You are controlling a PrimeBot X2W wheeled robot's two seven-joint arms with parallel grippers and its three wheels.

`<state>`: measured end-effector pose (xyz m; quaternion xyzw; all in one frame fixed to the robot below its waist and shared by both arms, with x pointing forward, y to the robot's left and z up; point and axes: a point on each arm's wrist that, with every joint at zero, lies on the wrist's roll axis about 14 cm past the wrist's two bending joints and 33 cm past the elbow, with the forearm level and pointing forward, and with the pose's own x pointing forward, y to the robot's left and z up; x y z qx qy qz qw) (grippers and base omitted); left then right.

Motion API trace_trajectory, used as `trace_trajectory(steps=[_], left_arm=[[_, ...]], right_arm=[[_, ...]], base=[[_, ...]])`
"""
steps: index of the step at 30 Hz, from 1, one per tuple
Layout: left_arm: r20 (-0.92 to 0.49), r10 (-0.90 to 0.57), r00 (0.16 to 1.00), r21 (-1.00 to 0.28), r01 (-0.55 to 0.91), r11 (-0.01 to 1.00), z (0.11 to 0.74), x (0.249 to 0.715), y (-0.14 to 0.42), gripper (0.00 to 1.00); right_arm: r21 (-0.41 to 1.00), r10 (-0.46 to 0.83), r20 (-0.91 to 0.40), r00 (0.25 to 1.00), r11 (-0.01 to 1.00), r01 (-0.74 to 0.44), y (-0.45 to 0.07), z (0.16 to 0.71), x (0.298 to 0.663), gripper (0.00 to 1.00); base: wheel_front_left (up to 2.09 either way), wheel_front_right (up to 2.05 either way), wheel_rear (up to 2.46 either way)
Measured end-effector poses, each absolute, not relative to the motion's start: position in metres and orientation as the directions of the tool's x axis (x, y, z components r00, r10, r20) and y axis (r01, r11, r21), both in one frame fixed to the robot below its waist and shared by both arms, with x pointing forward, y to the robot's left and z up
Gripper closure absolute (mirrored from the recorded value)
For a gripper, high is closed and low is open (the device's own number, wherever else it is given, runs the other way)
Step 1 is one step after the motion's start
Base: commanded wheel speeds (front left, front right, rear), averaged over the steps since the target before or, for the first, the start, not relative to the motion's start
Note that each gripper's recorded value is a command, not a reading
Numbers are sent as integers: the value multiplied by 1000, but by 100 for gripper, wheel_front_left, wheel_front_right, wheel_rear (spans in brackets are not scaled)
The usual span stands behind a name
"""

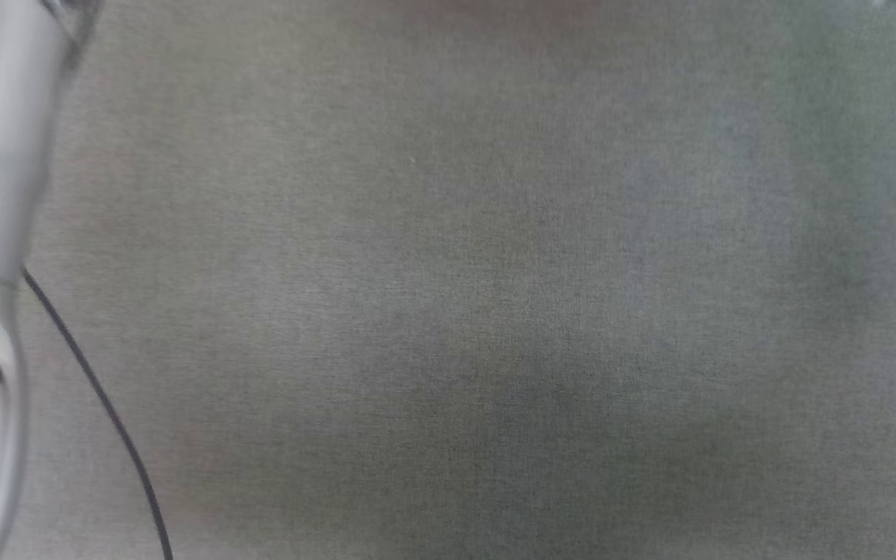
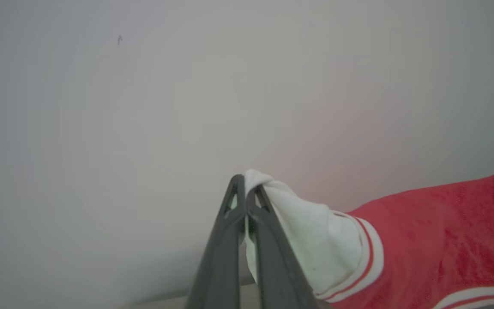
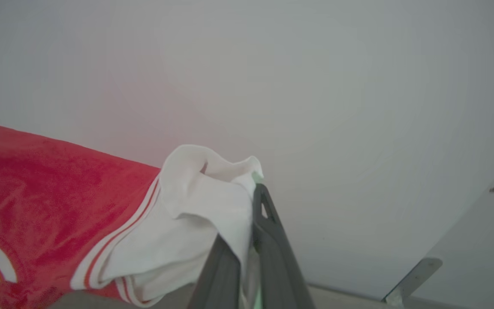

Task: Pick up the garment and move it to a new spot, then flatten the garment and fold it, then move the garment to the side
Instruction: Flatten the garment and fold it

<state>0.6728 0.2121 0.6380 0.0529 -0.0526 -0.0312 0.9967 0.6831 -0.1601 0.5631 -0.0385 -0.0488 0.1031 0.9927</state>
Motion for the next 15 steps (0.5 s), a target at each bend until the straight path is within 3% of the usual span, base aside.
trace_trajectory(steps=[6,15], left_arm=[[-160,-59,985,60,69,996,568,633,229,100],[-391,-61,918,3,67,998,510,554,246,100]], right_arm=[[101,225,-149,963,972,-212,-154,515,647,100],[178,281,-405,870,958,-227,-178,487,571,100]], base=[[0,0,0],[0,0,0]])
